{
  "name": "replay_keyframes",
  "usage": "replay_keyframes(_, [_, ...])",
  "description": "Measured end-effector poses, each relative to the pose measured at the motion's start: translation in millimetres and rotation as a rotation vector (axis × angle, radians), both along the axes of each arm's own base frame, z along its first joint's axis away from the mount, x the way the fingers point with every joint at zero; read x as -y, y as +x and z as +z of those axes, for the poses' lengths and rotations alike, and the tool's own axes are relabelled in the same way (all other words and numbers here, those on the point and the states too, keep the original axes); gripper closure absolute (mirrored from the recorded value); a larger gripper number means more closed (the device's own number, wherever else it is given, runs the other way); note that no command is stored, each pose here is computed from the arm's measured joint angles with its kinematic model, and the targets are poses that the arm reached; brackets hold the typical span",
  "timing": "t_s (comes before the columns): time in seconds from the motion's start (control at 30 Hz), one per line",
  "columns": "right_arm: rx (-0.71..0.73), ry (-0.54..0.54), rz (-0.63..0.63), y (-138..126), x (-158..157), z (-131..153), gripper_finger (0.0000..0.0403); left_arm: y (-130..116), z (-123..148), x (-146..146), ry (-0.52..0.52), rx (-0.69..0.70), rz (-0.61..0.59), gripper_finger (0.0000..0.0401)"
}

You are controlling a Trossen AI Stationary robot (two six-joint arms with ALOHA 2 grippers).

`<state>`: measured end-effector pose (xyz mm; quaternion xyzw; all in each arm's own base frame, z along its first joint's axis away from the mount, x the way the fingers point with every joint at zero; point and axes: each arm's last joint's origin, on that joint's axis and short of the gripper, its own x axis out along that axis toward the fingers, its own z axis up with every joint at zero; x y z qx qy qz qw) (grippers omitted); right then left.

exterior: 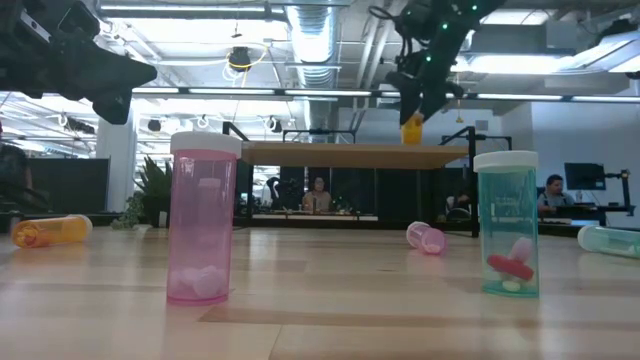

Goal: Pick and place medicine bottles onto shelf by color
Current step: Put the top large orange pill bottle on the shelf

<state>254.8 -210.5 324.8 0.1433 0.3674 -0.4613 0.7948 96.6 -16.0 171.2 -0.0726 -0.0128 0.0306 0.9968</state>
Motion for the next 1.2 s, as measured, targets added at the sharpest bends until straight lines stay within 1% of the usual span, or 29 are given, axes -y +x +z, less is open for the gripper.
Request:
replay_keyframes(0.13, [-0.023, 0.019, 0.002, 5.3, 3.9, -9.3, 0.0175, 0.0, 0.0, 0.0, 0.000, 0.000, 0.000, 0.0401])
replay_keyframes(0.33, [-0.037, 0.030, 0.005, 8.1, 5.6, -14.7, 0.0176, 0.0, 0.0, 0.0, 0.000, 0.000, 0.000, 0.0401])
replay_keyframes(0.63, [-0.033, 0.038, 0.011, 8.1, 5.2, -14.8, 0.0174, 0.0, 0.0, 0.0, 0.000, 0.000, 0.000, 0.0401])
replay_keyframes(1.2, [-0.037, 0.060, 0.012, 7.3, 4.0, -16.0, 0.0152, 0.0, 0.0, 0.0, 0.000, 0.000, 0.000, 0.0401])
